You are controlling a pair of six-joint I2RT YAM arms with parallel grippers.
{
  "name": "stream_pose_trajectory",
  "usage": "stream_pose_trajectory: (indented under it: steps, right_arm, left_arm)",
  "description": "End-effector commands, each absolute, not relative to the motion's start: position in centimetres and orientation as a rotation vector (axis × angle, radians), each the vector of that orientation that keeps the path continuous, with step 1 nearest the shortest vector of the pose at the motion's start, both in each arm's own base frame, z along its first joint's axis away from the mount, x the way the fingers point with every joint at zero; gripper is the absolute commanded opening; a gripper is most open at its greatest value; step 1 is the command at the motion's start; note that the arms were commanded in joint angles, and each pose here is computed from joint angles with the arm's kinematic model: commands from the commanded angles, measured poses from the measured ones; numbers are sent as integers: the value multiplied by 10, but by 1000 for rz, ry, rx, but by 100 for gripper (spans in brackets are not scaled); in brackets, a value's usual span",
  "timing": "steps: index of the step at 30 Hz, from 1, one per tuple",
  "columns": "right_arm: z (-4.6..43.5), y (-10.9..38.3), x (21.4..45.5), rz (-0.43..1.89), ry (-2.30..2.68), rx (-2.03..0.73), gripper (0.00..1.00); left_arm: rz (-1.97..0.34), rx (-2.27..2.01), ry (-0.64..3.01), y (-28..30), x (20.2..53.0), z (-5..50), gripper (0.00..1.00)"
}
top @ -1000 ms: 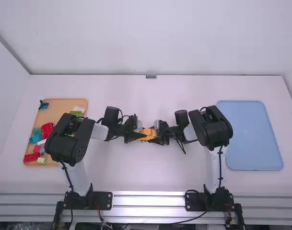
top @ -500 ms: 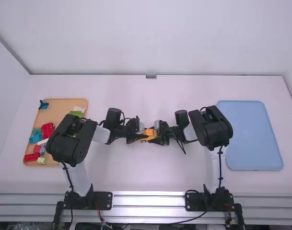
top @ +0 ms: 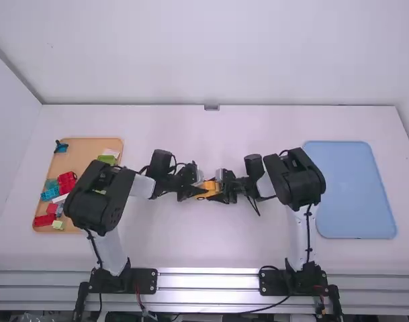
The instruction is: Assemble lego blocks to make yellow taxi
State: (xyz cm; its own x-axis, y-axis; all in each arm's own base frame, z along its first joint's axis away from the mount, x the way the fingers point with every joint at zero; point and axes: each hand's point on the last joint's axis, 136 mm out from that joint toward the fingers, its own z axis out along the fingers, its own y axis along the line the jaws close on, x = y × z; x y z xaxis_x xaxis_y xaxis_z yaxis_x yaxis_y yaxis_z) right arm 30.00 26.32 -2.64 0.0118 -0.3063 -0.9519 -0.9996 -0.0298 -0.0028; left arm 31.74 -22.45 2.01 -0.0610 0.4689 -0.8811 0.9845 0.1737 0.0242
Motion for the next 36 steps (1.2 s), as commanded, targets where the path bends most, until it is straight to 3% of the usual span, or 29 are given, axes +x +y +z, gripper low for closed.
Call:
stream_pose_trajectory:
  steps: [1,14,19,22,23,28,30,33,36]
  right_arm:
    - [-31,277,290,1068,1370,-1517,56]
    - [-32,278,289,1065,1371,-1521,56]
    - [-32,276,291,1061,1378,-1513,56]
    - [-32,276,292,1062,1380,-1512,56]
    - [-32,276,292,1062,1379,-1512,56]
    - [-32,276,292,1061,1378,-1513,56]
    - [-32,276,291,1063,1378,-1514,56]
    - [-32,276,291,1062,1378,-1514,56]
    - [-32,276,291,1062,1378,-1514,56]
  left_arm:
    - [-745,1472,1781,-224,312,-9,2]
    - [-721,1577,1779,-222,293,-24,2]
    - [-731,1421,1794,-219,308,-13,3]
    - [-767,1399,1722,-221,311,-2,9]
    - [-796,1388,1667,-222,312,6,16]
    - [-788,1375,1603,-221,319,17,33]
    - [-783,1376,1592,-222,320,18,35]
    - [-799,1376,1544,-225,320,26,47]
    - [-815,1375,1489,-226,320,36,50]
